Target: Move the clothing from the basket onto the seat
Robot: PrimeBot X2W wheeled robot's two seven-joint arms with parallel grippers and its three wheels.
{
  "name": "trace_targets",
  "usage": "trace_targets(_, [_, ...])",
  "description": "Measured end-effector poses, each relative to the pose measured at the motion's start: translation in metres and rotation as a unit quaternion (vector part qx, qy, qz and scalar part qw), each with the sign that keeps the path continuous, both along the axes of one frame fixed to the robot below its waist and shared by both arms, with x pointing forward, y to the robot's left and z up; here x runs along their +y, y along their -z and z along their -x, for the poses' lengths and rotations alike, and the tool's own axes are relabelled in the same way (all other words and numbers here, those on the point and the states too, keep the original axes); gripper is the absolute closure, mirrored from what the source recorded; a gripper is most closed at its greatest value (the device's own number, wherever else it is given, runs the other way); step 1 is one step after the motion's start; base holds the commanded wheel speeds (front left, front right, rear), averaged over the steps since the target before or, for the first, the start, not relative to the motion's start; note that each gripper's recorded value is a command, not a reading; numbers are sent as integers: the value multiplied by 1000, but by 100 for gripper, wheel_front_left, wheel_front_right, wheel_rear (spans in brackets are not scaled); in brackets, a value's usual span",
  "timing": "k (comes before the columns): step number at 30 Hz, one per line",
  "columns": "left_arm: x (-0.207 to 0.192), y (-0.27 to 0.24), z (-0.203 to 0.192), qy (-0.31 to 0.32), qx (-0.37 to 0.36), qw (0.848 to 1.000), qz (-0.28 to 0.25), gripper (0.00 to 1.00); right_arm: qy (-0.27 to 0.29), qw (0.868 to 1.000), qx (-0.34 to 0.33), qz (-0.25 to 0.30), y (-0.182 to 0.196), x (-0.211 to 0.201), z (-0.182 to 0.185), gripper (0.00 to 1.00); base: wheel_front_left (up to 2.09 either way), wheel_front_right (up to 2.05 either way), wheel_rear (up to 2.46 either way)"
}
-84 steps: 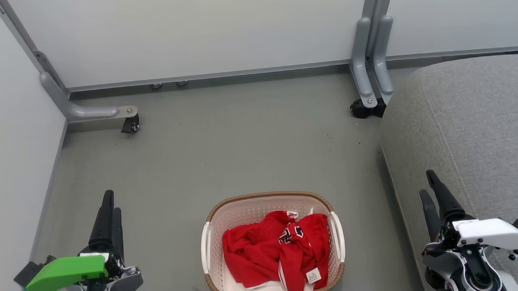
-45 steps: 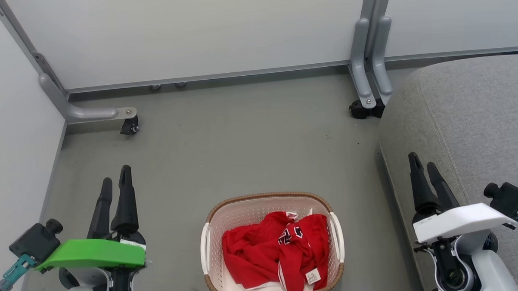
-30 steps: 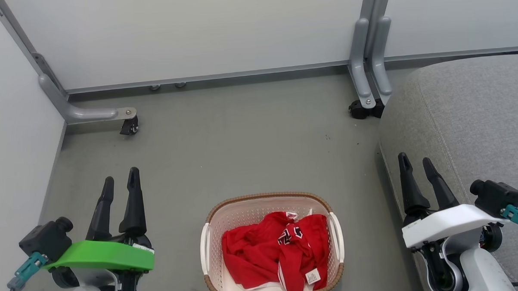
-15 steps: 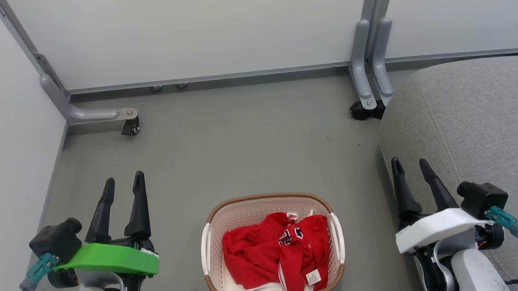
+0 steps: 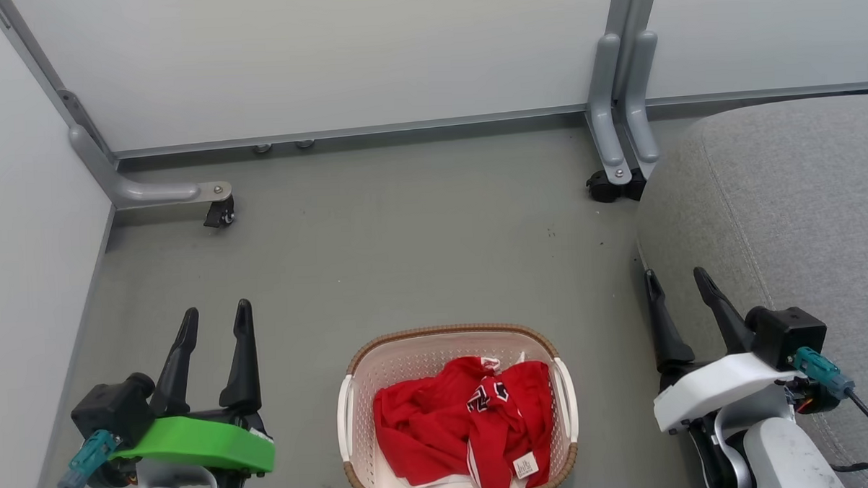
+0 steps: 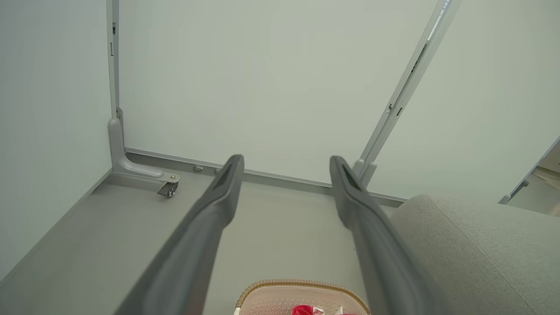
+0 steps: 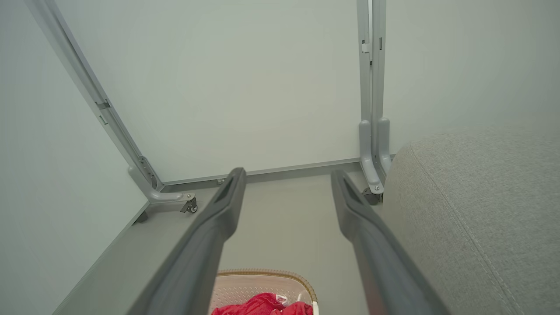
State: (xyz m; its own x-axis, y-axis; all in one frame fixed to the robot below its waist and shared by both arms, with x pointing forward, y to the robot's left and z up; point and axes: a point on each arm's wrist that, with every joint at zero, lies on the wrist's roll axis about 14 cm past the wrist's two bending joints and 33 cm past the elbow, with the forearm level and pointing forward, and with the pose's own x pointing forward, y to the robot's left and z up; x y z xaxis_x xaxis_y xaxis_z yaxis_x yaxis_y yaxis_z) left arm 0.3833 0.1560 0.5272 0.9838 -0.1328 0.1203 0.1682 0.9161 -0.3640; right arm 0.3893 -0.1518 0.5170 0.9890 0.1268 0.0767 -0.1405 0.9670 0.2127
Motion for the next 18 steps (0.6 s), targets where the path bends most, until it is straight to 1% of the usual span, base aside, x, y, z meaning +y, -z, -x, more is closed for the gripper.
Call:
trace_targets(10, [3, 16, 2, -4, 15, 999, -37, 0, -8, 999, -3, 36, 1, 4, 0, 0, 0, 0, 0])
trace_targets(18, [5, 26, 3, -8, 24, 997, -68, 0, -13, 998, 0, 54, 4, 7, 0, 0, 0, 0, 0])
